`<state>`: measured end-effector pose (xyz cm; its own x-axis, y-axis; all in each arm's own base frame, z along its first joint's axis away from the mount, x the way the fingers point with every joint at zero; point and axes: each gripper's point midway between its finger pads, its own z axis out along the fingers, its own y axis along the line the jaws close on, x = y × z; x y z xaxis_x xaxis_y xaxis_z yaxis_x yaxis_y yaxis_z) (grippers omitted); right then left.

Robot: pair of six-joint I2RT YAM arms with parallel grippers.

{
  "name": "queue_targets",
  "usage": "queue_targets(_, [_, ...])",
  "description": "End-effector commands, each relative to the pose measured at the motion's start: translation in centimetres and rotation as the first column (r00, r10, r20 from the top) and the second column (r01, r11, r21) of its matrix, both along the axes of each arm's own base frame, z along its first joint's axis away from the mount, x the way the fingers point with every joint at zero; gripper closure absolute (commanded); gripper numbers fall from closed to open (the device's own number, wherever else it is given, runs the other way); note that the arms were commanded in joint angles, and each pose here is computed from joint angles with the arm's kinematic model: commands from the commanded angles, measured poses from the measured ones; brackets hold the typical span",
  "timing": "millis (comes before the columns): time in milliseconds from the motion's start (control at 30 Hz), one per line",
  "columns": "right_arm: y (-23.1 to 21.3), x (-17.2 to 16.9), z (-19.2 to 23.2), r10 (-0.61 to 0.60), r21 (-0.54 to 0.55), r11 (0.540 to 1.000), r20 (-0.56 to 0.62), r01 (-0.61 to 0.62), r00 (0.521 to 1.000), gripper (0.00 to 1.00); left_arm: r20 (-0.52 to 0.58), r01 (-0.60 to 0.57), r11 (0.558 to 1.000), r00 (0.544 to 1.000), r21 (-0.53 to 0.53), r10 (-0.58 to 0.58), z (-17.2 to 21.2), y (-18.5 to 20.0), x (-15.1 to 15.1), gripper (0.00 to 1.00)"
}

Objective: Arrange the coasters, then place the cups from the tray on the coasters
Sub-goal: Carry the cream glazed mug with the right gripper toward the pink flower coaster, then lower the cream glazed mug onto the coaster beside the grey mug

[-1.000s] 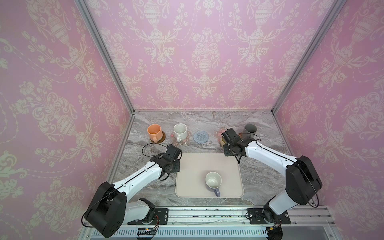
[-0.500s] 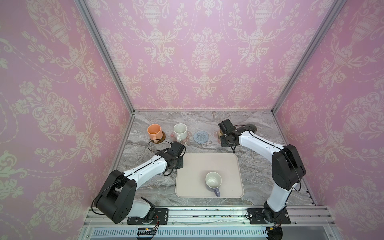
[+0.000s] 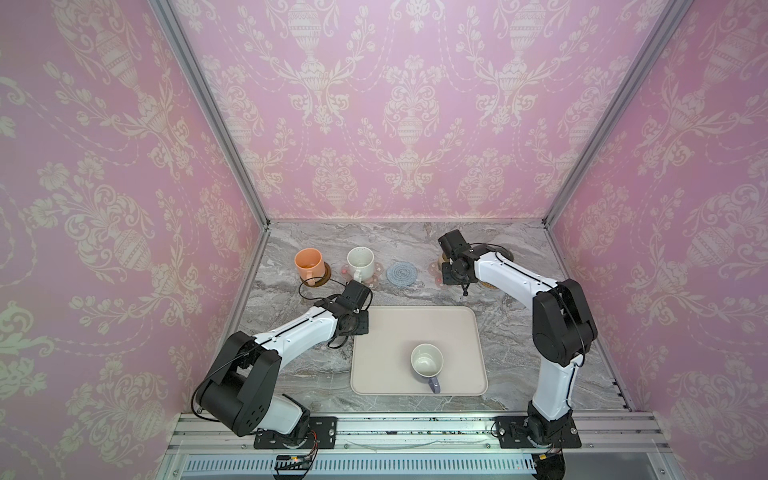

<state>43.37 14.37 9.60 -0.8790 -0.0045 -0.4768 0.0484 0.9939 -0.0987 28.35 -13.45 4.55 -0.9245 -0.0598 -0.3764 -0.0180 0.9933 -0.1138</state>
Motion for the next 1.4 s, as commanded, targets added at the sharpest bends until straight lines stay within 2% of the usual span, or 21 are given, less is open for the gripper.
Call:
queue_targets(0, [0.6, 2.0, 2.2, -0.001, 0.020, 1.000, 0.080, -0.001, 0.997, 1.00, -0.002, 0.017, 1.000, 1.000, -0.010, -0.017, 0.2, -0.2, 0.5, 0.70])
queue_targets(1067, [-0.4, 2.6, 0.1, 0.002, 0.016, 1.000, 0.041, -0.002, 0.999, 1.00, -0.030, 0.017, 0.999, 0.999, -0.035, -0.018, -0.6, -1.0, 0.9, 0.70])
queue_targets(1367, [-0.7, 1.4, -0.8, -0.028, 0.036, 0.999, 0.008, 0.027, 1.000, 0.99, -0.028, 0.018, 0.999, 0.999, -0.038, -0.019, -0.4, -1.0, 0.9, 0.70])
